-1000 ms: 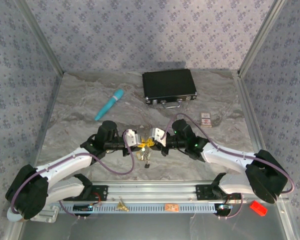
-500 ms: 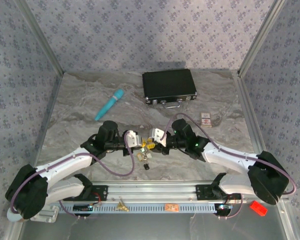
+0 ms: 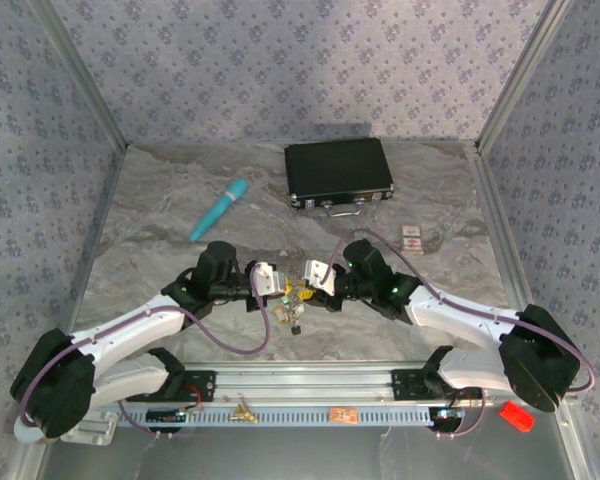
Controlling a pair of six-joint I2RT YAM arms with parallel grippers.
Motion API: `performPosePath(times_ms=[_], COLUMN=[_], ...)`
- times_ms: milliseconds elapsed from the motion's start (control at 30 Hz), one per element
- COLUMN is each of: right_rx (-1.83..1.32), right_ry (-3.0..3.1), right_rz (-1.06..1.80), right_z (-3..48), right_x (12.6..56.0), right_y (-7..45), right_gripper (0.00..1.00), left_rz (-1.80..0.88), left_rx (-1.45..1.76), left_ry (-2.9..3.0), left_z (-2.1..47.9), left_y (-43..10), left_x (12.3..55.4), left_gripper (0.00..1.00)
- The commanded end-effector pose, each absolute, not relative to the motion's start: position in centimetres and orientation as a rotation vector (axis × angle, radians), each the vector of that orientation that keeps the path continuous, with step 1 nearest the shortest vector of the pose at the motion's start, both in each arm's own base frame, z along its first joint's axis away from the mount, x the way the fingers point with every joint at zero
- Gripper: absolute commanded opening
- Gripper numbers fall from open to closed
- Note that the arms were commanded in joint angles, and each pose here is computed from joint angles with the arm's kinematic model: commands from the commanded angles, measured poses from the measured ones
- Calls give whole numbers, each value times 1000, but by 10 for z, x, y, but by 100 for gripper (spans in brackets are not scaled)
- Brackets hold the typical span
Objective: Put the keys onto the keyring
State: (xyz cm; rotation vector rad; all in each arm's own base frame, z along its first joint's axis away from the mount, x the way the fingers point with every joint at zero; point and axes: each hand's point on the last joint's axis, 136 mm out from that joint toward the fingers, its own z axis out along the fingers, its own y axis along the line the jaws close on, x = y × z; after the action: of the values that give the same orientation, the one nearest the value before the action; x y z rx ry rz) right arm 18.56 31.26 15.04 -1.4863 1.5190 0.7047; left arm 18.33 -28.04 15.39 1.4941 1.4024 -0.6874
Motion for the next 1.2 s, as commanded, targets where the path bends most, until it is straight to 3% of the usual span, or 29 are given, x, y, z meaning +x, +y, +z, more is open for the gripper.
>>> performPosePath(times_ms=[0,367,533,967,1167], right_rx=[-1455,-1476,-1486,-1516,-1515], right_ry=[1467,1442,1439,1423,1435], right_rz=[674,720,727,772,766], right_z=[170,173,174,175,173], right_x=[194,187,186,178,179], right_y=[321,327,328,334,334], right_gripper=[25,19,0,0,0], left_rz=[-689,-689,-693,-699,-691], left_rx=[1503,1516,1507,1476,1478], left_ry=[1307,1311,1313,1312,1304], left_z=[178,176,178,185,186], left_y=[-288,-288,-288,-291,-291], left_x=[182,181,182,186,186], left_gripper=[0,0,0,12,1])
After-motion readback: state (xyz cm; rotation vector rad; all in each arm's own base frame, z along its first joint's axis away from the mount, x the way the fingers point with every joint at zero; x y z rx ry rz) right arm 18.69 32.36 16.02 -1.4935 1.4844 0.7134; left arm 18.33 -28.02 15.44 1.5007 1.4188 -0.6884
